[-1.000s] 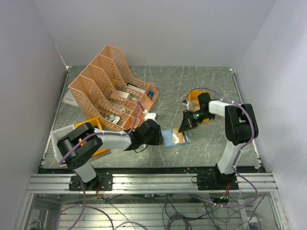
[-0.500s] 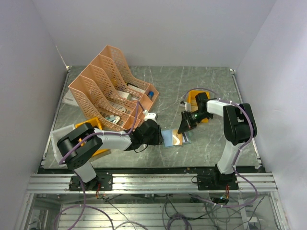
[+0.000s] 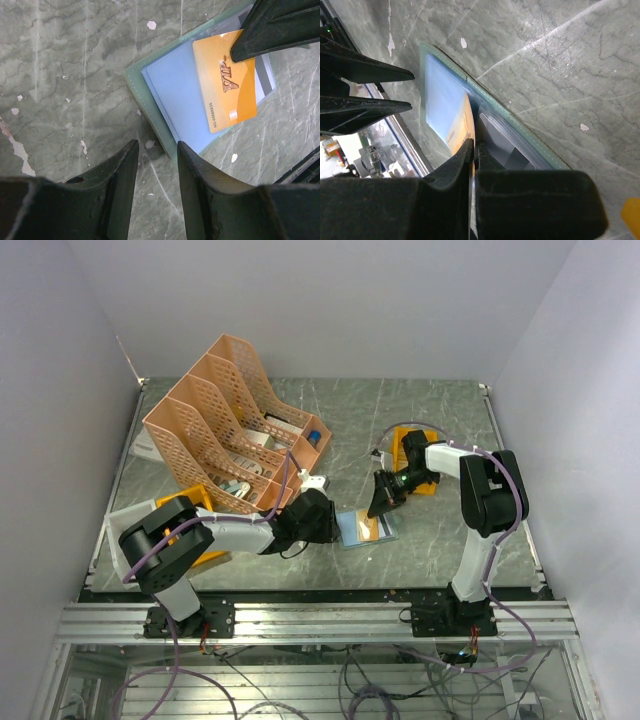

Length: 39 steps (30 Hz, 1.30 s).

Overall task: Put the credit cards into the card holder
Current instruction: Insert the credit card into the card holder.

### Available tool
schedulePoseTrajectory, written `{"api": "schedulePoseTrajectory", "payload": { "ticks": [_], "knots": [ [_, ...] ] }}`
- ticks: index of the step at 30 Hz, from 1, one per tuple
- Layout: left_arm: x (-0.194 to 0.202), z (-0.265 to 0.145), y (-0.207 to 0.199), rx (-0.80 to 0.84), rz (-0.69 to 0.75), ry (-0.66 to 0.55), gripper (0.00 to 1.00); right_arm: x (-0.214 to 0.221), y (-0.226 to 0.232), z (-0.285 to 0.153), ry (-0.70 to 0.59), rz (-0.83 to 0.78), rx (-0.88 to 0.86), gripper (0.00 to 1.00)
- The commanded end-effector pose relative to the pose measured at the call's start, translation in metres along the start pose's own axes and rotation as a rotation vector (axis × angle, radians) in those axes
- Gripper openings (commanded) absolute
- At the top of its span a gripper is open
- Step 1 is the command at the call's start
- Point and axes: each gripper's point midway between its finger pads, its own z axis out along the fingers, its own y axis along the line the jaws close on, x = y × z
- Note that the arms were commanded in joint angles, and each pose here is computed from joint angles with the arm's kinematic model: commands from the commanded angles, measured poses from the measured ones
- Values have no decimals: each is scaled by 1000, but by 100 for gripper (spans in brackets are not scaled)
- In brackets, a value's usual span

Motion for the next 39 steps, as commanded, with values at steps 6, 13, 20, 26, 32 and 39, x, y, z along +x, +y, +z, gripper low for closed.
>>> {"api": "schedulePoseTrajectory", "payload": {
  "ticks": [6, 13, 20, 26, 32, 39],
  "knots": [
    [-9, -1, -5, -2, 23, -27, 48, 7, -19, 6, 56, -17, 66, 0],
    [-8, 1, -5, 2, 24, -23, 48, 7, -13, 6, 76, -38, 50, 0],
    [-7, 2, -5, -2, 28, -19, 48, 9, -15, 13, 94, -27, 38, 1],
    [-5, 5, -5, -4, 27, -10, 48, 4, -13, 15, 82, -27, 35, 2],
    [-6, 5, -5, -4, 28, -9, 48, -1, -12, 15, 71, -25, 28, 2],
    [-5, 5, -5, -5, 29, -7, 48, -5, -7, 17, 63, -33, 7, 3]
  ]
}}
